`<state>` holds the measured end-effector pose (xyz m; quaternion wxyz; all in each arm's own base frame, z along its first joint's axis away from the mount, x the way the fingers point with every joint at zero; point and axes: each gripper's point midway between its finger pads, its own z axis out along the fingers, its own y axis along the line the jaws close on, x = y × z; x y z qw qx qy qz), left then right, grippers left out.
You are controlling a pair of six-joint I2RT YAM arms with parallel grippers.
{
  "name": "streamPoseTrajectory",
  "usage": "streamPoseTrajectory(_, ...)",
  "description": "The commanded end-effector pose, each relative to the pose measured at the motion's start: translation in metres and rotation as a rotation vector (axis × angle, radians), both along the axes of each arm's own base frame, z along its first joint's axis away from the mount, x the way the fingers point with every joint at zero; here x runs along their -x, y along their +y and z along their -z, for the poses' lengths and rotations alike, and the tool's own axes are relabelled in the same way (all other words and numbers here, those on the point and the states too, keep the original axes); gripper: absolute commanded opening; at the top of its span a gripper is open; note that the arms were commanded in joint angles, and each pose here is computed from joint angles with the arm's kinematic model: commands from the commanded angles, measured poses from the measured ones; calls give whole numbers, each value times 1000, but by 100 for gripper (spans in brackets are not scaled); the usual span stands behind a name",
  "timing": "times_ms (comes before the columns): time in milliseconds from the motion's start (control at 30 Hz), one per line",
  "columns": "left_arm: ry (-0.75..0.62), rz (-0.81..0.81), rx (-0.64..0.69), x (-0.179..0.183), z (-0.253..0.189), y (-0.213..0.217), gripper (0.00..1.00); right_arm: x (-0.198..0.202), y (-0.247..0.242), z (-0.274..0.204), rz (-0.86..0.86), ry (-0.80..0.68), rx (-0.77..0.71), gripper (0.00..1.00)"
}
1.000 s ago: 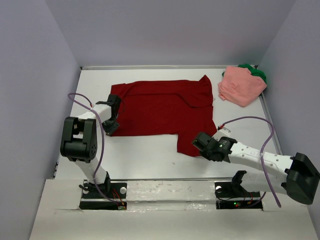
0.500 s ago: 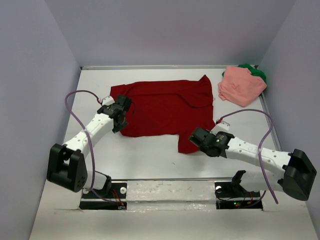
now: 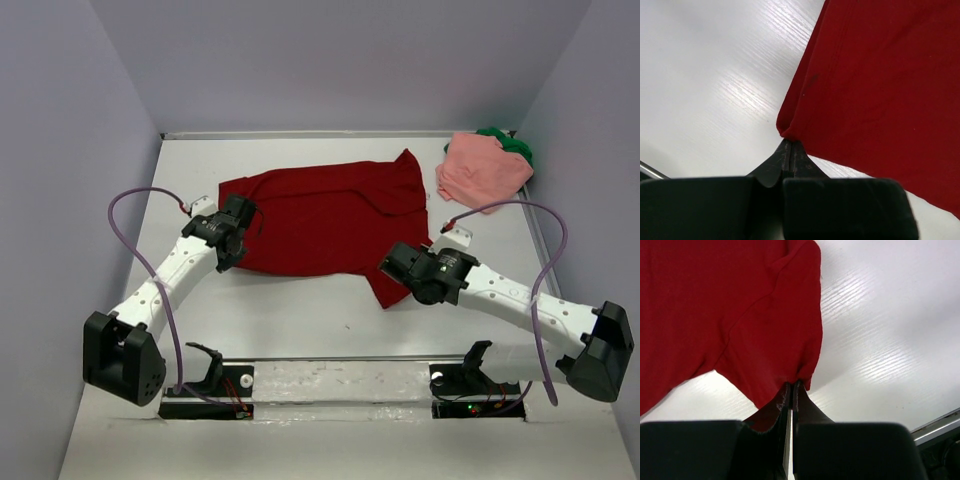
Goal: Fold and stack the t-shirts
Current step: Fold the tshirt
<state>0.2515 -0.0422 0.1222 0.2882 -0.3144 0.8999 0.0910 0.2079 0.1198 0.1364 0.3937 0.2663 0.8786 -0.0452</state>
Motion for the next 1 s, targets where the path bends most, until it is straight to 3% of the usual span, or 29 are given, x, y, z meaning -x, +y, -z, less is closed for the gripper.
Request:
streamPoseTrajectory(0,2,-20,-23,5,-3,6,0,-2,-20,-32,68,-77,53,0)
streamPoseTrajectory(167,7,-4,-26,-3,-2,2,0,-14,-23,-63,70,-141,107,0)
streamPoseTrajectory(467,22,19,34,-17,10,-2,0,-55,-38,-74,71,-141,199,0)
streamPoseTrajectory(967,79,-94,55,-17,30,44,0,-119,-68,-67,30,-81,249,0)
